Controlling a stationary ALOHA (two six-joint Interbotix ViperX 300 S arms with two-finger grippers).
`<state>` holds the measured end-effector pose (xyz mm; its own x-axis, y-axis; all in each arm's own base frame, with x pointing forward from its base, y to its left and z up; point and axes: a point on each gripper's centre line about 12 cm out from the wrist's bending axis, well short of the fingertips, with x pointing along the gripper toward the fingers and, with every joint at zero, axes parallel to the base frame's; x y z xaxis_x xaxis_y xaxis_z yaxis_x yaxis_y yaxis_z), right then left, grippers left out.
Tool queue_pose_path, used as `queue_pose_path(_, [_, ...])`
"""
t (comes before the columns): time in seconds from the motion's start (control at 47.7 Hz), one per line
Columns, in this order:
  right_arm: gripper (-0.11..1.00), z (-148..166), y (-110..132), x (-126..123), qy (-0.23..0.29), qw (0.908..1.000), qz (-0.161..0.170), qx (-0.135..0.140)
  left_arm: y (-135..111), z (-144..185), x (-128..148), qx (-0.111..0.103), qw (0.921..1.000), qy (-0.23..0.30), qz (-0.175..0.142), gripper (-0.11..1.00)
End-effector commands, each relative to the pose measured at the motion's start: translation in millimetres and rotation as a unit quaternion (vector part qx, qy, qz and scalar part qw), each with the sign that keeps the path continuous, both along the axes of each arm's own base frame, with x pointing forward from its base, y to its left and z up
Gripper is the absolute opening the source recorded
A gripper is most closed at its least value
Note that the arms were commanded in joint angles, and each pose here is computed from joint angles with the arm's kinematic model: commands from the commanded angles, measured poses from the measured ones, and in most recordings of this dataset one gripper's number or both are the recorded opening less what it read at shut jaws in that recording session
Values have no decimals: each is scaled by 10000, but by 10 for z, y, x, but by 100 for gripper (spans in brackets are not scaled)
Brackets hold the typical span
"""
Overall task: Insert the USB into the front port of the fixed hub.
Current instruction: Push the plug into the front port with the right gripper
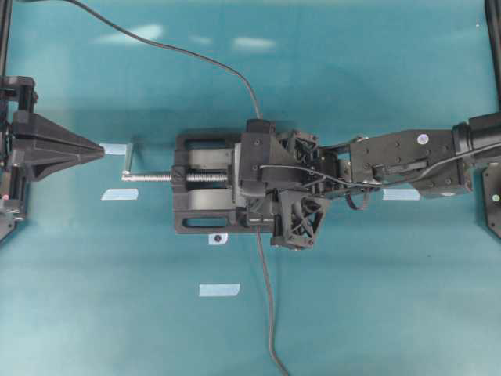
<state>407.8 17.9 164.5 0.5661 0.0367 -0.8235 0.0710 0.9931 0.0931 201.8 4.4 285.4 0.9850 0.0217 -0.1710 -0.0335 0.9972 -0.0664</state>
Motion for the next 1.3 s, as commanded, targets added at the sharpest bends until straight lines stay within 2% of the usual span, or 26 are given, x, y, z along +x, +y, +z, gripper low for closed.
queue_pose_path(0.0, [8, 94, 65, 19, -111, 9999, 13, 59, 6, 67, 18, -13, 9999, -108, 17, 0])
queue_pose_path(1.279, [8, -145, 108, -28, 219, 9997, 51, 57, 6, 67, 18, -5, 9999, -108, 16, 0])
